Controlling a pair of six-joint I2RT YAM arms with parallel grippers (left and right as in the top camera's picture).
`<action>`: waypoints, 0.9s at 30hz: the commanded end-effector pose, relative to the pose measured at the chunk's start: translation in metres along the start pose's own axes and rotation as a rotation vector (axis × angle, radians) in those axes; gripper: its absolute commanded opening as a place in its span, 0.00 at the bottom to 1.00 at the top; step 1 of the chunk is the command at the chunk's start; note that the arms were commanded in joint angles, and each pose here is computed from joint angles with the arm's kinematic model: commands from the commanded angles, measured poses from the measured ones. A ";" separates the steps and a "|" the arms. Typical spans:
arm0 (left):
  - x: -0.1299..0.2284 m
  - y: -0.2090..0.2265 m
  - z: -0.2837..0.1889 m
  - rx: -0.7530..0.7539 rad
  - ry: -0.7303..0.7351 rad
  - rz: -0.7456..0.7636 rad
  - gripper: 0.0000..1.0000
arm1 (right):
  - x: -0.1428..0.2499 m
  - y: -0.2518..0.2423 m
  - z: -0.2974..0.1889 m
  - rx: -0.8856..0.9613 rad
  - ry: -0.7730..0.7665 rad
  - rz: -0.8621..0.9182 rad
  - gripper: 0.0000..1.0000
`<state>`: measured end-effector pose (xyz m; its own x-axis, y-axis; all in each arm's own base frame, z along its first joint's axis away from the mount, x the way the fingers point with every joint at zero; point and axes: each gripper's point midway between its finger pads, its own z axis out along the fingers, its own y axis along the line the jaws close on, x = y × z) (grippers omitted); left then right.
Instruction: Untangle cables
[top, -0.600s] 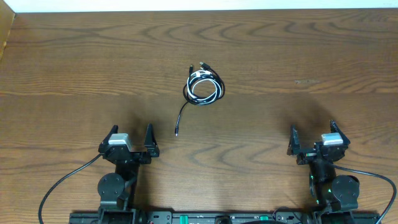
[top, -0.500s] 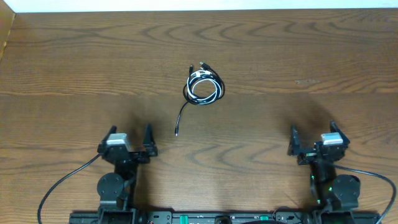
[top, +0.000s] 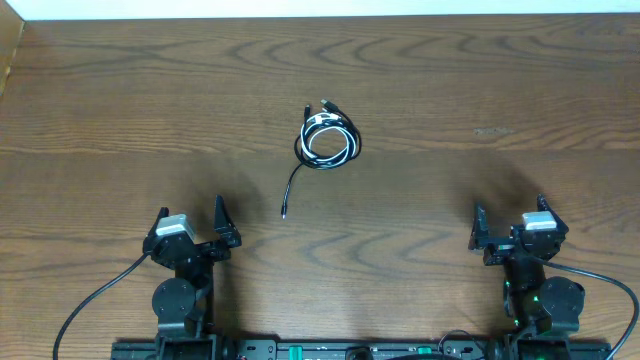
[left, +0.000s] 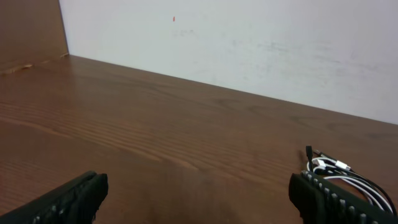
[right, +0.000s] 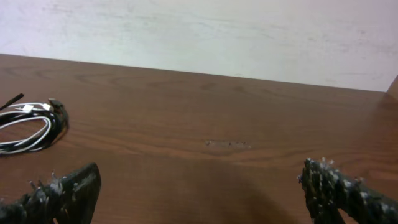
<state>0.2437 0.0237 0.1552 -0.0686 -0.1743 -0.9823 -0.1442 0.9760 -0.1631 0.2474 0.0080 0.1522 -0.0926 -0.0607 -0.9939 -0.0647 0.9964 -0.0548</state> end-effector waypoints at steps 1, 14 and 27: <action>0.015 0.012 0.000 -0.059 0.045 -0.001 0.98 | 0.001 0.002 0.000 -0.013 0.003 -0.015 0.99; 0.015 0.011 0.000 -0.059 0.045 -0.001 0.98 | 0.001 0.002 0.000 -0.013 0.003 -0.015 0.99; 0.015 0.012 0.000 -0.059 0.045 0.000 0.98 | 0.001 0.002 0.000 -0.013 0.003 -0.030 0.99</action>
<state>0.2437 0.0237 0.1553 -0.0686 -0.1739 -0.9824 -0.1446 0.9760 -0.1627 0.2473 0.0088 0.1523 -0.0910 -0.0747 -0.9930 -0.0701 0.9952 -0.0684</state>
